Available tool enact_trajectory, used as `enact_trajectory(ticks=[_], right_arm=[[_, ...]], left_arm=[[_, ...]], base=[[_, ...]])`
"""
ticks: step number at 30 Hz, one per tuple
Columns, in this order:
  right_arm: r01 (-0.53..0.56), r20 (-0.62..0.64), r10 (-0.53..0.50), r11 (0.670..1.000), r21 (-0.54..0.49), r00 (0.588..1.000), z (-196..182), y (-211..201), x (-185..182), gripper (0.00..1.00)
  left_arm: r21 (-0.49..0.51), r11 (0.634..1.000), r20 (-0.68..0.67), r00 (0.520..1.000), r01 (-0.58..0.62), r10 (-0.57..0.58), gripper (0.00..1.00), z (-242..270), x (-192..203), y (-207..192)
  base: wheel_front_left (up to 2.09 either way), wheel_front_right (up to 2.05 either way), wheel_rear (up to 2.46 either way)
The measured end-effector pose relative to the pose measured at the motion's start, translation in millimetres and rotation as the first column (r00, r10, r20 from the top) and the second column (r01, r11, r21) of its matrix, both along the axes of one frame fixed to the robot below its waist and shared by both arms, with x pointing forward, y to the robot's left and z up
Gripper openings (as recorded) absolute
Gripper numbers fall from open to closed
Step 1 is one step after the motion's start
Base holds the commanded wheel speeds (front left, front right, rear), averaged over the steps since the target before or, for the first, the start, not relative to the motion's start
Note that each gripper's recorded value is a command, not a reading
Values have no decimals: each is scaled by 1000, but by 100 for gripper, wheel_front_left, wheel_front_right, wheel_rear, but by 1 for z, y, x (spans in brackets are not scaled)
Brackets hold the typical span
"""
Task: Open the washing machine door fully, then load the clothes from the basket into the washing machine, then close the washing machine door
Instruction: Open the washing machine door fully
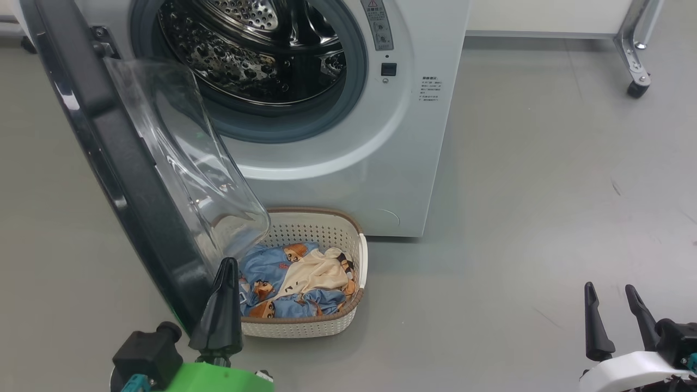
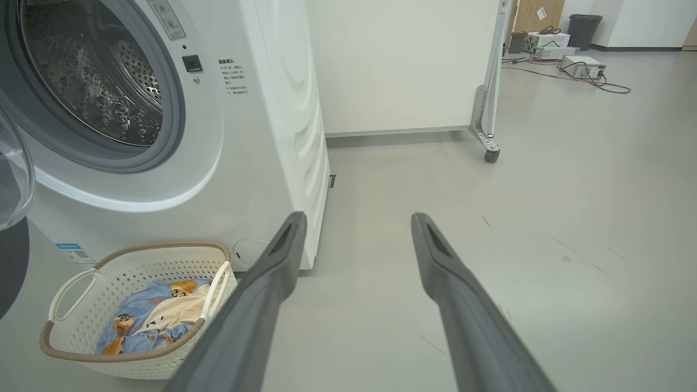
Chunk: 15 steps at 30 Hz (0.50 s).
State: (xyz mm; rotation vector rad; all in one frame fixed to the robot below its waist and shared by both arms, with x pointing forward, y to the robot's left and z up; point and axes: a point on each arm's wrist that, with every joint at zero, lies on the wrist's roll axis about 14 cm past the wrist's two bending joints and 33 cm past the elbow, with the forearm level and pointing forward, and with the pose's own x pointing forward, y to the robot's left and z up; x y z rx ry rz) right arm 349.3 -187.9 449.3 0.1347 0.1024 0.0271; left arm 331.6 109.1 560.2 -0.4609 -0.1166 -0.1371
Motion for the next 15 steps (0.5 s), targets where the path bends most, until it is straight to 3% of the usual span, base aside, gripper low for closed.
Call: enact_trajectory(ticks=[15], right_arm=[[-57,-17,57,998,3,998,-6,19,12,100]], left_arm=[[12,995,-35,994,-101,102,0,-11,-2,27]], base=[[0,0,0]])
